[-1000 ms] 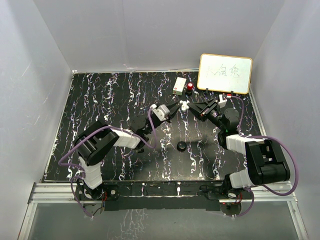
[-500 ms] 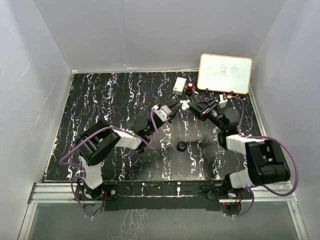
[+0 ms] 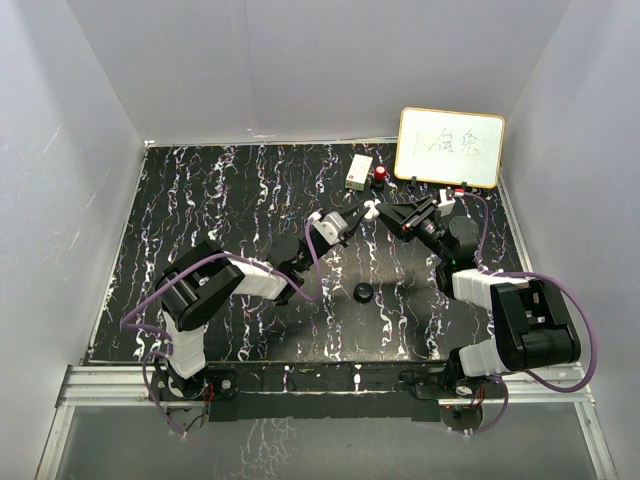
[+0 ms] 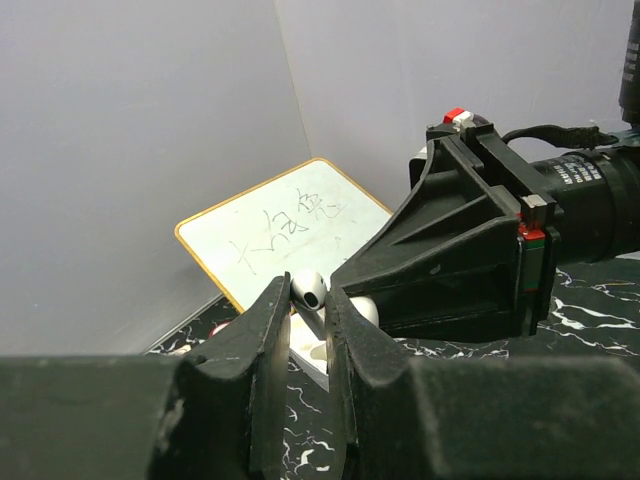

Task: Insert the wireless bluetooth earbuds into the charging case
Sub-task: Place the earbud in the charging case.

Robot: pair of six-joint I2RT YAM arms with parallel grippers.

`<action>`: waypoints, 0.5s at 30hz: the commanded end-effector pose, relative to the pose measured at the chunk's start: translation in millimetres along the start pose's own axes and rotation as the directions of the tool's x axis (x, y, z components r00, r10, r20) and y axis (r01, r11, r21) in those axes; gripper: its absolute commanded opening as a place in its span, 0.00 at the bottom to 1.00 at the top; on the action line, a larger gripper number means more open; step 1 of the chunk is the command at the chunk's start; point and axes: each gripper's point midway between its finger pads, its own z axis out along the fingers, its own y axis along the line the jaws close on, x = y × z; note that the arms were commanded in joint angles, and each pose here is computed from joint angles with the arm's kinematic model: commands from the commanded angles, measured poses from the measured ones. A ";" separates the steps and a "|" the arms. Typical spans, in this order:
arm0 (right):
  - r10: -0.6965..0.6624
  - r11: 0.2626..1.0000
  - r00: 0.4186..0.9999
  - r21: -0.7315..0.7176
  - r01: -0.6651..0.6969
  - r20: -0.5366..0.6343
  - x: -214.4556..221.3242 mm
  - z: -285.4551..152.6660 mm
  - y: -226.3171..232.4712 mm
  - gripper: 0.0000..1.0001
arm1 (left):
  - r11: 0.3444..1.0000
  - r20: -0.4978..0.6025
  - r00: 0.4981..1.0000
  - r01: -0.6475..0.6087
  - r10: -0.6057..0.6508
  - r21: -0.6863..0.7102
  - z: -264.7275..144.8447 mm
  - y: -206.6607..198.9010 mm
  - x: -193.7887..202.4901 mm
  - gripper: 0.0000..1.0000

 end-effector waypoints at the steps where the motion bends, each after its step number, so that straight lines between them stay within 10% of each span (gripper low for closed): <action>1: -0.038 0.996 0.999 -0.074 0.040 0.029 -2.6 -2.0 22.0 0.00 | 0.998 0.209 0.977 -0.029 0.039 -0.048 10.3 9.8 -56.8 0.00; 15: -0.038 0.996 0.999 -0.083 0.040 0.034 -3.4 -2.1 24.6 0.00 | 0.997 0.186 0.982 -0.028 0.040 -0.065 9.2 8.3 -47.2 0.00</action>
